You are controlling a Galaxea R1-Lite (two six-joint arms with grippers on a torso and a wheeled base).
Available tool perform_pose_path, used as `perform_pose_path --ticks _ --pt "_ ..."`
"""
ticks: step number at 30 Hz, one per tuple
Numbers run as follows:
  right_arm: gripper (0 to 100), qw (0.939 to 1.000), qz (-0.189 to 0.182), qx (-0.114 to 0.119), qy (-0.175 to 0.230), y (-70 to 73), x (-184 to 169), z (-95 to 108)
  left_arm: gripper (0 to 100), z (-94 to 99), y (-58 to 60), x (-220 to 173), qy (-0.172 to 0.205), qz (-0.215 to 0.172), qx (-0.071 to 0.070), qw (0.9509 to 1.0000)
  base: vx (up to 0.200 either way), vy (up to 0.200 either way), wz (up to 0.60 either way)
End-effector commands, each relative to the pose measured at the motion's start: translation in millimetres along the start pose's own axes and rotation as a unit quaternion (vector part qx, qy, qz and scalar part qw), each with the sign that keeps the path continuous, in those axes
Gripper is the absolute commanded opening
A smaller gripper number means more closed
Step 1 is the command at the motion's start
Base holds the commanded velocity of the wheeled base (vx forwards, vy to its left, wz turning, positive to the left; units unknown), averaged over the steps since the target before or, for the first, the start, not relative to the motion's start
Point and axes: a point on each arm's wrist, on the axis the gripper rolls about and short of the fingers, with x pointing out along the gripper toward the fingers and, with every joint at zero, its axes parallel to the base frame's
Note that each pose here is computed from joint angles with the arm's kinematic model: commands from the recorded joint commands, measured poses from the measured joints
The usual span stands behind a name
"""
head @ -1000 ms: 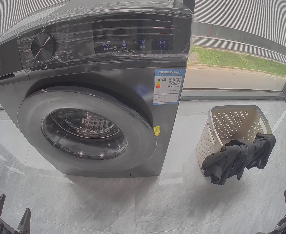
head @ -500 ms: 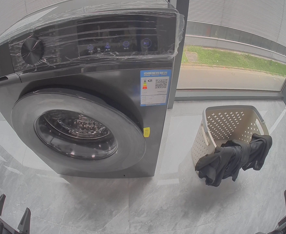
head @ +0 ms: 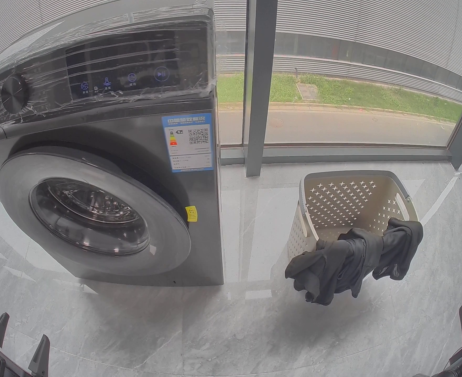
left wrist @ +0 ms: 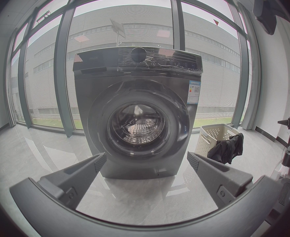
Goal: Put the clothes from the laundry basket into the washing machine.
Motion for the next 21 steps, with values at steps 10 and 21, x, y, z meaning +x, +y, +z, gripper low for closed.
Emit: perform_pose_path --ticks 10,21 --pt "0 1.0000 0.001 0.000 0.005 0.0 0.7 -5.0 100 -5.3 0.1 0.0 0.000 0.000 -0.002 1.0000 0.000 0.000 0.00" --pt "0 1.0000 0.001 0.000 0.005 0.0 0.7 -5.0 100 -5.3 0.1 0.0 0.000 0.000 0.003 1.0000 0.000 0.000 0.00"
